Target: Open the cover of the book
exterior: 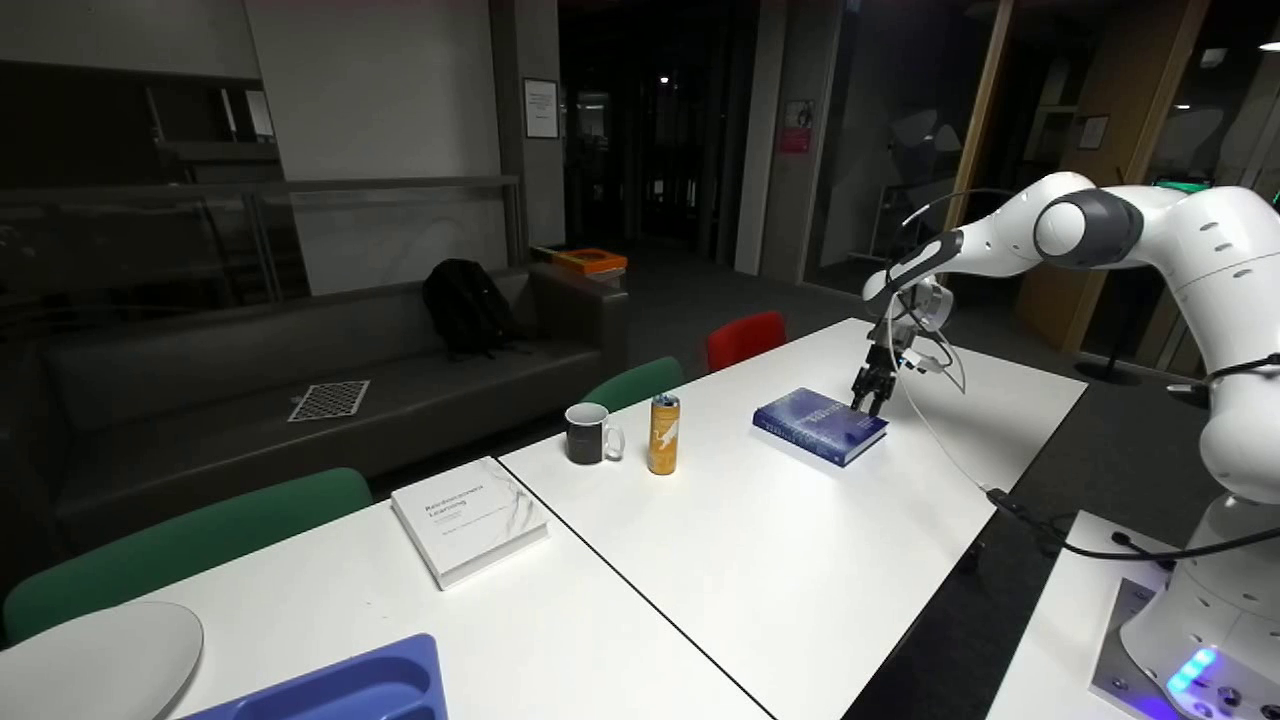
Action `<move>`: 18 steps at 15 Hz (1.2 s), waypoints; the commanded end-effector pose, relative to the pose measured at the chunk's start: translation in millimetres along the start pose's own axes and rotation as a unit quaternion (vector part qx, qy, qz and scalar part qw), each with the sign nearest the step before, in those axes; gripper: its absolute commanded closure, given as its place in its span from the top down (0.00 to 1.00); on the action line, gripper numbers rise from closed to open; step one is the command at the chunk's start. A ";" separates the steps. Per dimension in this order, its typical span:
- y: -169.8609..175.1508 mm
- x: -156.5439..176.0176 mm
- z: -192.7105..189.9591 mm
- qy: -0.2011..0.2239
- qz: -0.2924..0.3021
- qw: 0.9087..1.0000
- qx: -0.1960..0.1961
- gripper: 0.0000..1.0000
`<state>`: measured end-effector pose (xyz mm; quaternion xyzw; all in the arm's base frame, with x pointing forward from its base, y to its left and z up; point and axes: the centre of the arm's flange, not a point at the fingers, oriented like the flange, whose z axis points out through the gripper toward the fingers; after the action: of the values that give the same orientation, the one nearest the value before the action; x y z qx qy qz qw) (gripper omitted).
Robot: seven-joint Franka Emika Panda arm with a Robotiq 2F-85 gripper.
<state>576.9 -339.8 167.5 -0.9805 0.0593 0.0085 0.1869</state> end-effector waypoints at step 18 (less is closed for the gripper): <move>3.1 5.7 1.3 0.007 -0.070 0.997 -0.023 1.00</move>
<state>579.4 -340.7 161.6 -0.9853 0.0037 -0.0059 0.1706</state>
